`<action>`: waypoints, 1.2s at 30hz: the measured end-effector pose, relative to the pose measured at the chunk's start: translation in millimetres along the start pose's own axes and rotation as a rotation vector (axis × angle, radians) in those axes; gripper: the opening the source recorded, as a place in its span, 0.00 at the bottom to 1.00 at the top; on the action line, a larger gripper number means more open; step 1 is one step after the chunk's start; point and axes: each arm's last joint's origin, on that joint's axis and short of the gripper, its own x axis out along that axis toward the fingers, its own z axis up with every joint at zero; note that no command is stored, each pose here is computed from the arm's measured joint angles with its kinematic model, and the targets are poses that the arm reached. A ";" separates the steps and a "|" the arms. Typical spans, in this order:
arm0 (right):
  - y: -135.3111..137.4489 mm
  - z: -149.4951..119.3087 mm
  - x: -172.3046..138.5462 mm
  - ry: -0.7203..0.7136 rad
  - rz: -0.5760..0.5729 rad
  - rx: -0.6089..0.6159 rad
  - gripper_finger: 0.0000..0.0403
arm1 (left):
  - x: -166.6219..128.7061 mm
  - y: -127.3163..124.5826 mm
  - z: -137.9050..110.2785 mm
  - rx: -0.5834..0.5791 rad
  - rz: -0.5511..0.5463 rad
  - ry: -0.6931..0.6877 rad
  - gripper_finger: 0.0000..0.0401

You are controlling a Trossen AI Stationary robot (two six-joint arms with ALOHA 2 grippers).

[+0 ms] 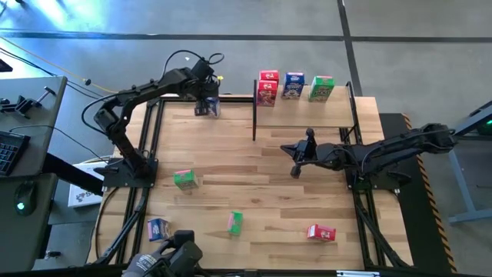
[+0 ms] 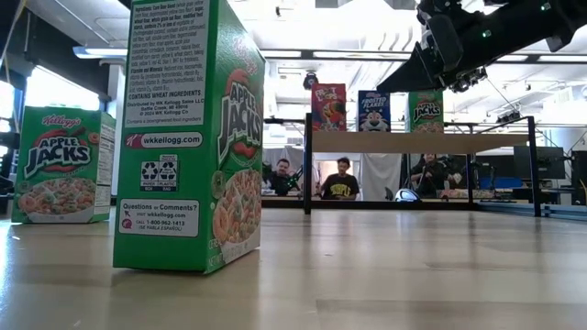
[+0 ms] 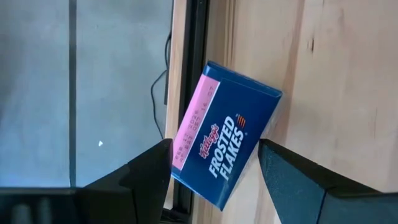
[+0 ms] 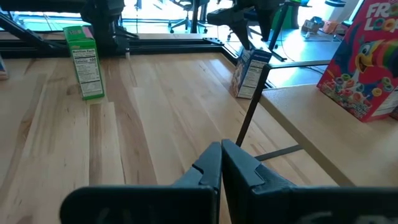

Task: Stack cereal on shelf
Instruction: Put the top blue cereal box on the shelf and aligned with the other blue cereal box

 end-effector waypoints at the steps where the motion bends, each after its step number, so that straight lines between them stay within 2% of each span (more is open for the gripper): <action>1: 0.0 0.0 0.0 0.000 0.002 0.000 0.00 | 0.0 0.0 0.0 0.006 0.000 0.000 0.57; 13: 0.1 -0.1 0.1 0.000 0.004 0.003 0.00 | 21.0 -2.0 4.6 0.036 -0.016 0.032 0.57; 19: 0.2 -0.1 0.1 0.000 0.005 0.002 0.00 | 13.3 -8.3 6.4 0.061 -0.014 0.051 0.57; 26: 0.2 -0.1 0.1 0.000 0.006 0.001 0.00 | 2.6 -13.6 6.1 0.036 -0.054 0.032 0.57; 36: 0.2 -0.2 0.1 0.001 0.006 0.001 0.00 | 1.0 -22.6 17.7 0.042 -0.006 0.040 0.57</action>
